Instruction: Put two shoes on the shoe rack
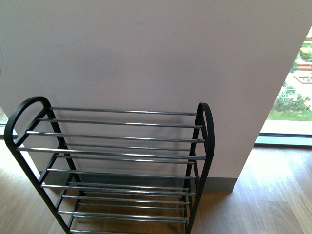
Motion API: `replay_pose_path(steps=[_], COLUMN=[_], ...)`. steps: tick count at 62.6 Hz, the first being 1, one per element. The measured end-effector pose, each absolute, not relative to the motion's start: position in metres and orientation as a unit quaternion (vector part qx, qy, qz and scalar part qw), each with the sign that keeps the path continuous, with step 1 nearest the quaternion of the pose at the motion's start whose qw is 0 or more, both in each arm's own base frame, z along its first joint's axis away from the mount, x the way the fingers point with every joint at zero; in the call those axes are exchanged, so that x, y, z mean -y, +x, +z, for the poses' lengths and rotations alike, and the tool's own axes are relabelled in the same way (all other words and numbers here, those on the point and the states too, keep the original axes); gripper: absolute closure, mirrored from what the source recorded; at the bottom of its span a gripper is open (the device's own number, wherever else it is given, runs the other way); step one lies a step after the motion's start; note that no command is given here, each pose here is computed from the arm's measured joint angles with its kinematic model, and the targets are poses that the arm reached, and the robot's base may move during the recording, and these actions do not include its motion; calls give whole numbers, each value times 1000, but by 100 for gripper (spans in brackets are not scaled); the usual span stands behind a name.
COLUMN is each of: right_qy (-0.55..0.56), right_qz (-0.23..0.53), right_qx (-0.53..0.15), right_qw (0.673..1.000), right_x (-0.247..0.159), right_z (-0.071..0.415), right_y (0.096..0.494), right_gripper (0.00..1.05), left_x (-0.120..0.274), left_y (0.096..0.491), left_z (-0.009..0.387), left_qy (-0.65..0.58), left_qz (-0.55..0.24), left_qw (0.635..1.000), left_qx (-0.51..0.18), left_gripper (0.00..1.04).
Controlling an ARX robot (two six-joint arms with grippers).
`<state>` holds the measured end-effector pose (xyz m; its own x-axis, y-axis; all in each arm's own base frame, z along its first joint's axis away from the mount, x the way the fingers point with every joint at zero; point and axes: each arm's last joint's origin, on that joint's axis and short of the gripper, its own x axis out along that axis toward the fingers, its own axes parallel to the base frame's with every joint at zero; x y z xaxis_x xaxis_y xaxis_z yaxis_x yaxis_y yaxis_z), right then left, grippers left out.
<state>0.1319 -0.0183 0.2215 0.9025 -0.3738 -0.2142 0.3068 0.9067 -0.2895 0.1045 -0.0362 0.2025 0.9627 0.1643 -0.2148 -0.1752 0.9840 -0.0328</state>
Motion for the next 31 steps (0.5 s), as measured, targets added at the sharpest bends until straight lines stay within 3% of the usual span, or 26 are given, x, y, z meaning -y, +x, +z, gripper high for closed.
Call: replay_pose_path(steps=[31], right_qy=[-126], right_qz=[-176], right_qx=[-135], right_qw=[967], right_x=[18], right_z=[221], right_y=[132], right_gripper=[101], left_x=[36], left_y=[105], left_z=[202], left_qy=[-26], left_qz=[85], left_qw=[990], left_qx=[-107], left_gripper=[103])
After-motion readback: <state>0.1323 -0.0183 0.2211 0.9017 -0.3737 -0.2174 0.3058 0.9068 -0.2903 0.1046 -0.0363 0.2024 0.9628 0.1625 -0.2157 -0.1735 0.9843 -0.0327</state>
